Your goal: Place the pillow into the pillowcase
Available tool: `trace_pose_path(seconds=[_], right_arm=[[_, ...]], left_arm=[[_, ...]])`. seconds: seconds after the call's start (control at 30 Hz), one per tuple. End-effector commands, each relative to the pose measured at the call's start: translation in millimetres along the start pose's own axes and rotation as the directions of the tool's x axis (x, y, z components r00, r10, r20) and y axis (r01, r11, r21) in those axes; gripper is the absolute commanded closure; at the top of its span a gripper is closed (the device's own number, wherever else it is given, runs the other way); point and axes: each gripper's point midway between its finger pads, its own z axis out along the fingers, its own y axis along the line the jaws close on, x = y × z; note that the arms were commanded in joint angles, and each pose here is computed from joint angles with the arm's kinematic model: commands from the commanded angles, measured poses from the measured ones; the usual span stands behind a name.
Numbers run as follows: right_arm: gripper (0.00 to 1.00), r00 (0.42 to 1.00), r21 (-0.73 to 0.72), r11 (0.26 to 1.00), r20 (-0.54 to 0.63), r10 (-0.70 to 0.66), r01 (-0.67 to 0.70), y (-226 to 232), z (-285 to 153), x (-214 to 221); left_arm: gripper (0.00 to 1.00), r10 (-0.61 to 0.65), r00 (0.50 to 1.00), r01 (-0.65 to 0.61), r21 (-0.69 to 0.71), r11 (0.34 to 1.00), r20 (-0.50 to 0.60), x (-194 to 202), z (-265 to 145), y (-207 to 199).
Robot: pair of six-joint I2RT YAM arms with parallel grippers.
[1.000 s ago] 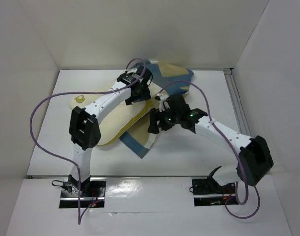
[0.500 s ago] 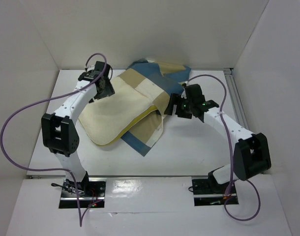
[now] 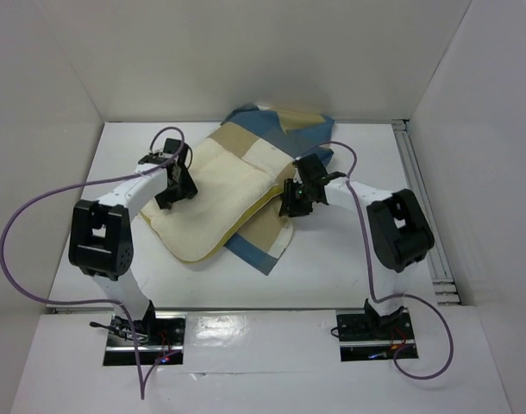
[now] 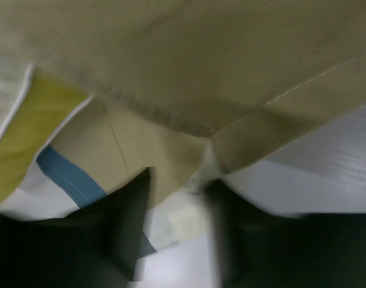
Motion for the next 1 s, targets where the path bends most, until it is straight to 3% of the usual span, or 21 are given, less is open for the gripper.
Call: trace_pose_path(seconds=[0.0,0.1,0.13,0.2,0.23,0.3,0.4,0.47,0.5,0.53,0.57,0.67,0.73,0.8,0.9,0.97], right_arm=[[0.64,0.999,-0.039,0.998,-0.011,-0.043,0.043,11,20,-5],[0.98,0.998,-0.006,0.998,0.035,-0.058,0.059,6,20,-23],[1.0,0.995,0.0,0.997,0.059,-0.079,0.079,9,12,-32],[1.0,0.992,0.029,0.995,0.084,-0.097,0.095,4,2,-39],[1.0,0.984,0.034,0.993,0.133,-0.121,0.117,8,-13,-50],[1.0,0.976,0.08,0.991,0.182,-0.118,0.105,-5,-29,-63],[1.0,0.977,0.137,0.988,0.195,-0.091,0.065,-34,-43,-65],[1.0,0.979,0.176,0.984,0.194,-0.067,0.032,-50,-50,-64],[0.82,0.984,0.195,0.981,0.174,-0.043,0.008,-61,-54,-62],[0.5,0.987,0.207,0.978,0.158,-0.029,-0.005,-66,-56,-58],[0.35,0.987,0.215,0.976,0.159,-0.018,-0.017,-66,-58,-59],[0.18,0.976,0.214,0.976,0.22,0.0,-0.048,-65,-79,-64],[0.18,0.96,0.186,0.981,0.281,0.0,-0.054,-57,-97,-67],[0.18,0.953,0.162,0.983,0.301,0.037,-0.09,-56,-103,-66],[0.17,0.954,0.149,0.985,0.298,0.038,-0.086,-56,-97,-65],[0.15,0.96,0.155,0.984,0.276,0.044,-0.09,-67,-87,-63]], left_arm=[[0.23,0.046,0.979,-0.024,0.114,0.993,-0.198,72,-21,-15],[0.32,0.075,0.976,-0.03,0.211,0.977,-0.205,89,-46,-27],[0.39,0.122,0.969,-0.063,0.259,0.964,-0.217,104,-58,-36],[0.43,0.186,0.96,-0.099,0.369,0.924,-0.211,119,-85,-57],[0.43,0.273,0.943,-0.151,0.485,0.861,-0.192,135,-116,-80],[0.37,0.335,0.933,-0.217,0.536,0.816,-0.132,138,-139,-95],[0.24,0.344,0.939,-0.299,0.487,0.821,-0.003,104,-159,-96],[0.17,0.299,0.953,-0.296,0.407,0.864,0.058,68,-154,-86],[0.15,0.292,0.955,-0.29,0.373,0.881,0.053,59,-144,-83],[0.13,0.263,0.963,-0.268,0.341,0.901,0.06,44,-136,-75],[0.13,0.257,0.965,-0.262,0.331,0.907,0.059,38,-132,-73],[0.13,0.239,0.97,-0.241,0.278,0.93,0.044,27,-107,-66],[0.15,0.223,0.974,-0.222,0.292,0.93,0.03,21,-105,-69],[0.2,0.298,0.954,-0.288,0.404,0.868,0.04,32,-122,-94],[0.15,0.406,0.906,-0.404,0.534,0.743,0.122,56,-161,-144],[0.09,0.462,0.873,-0.468,0.543,0.698,0.158,69,-168,-166]])
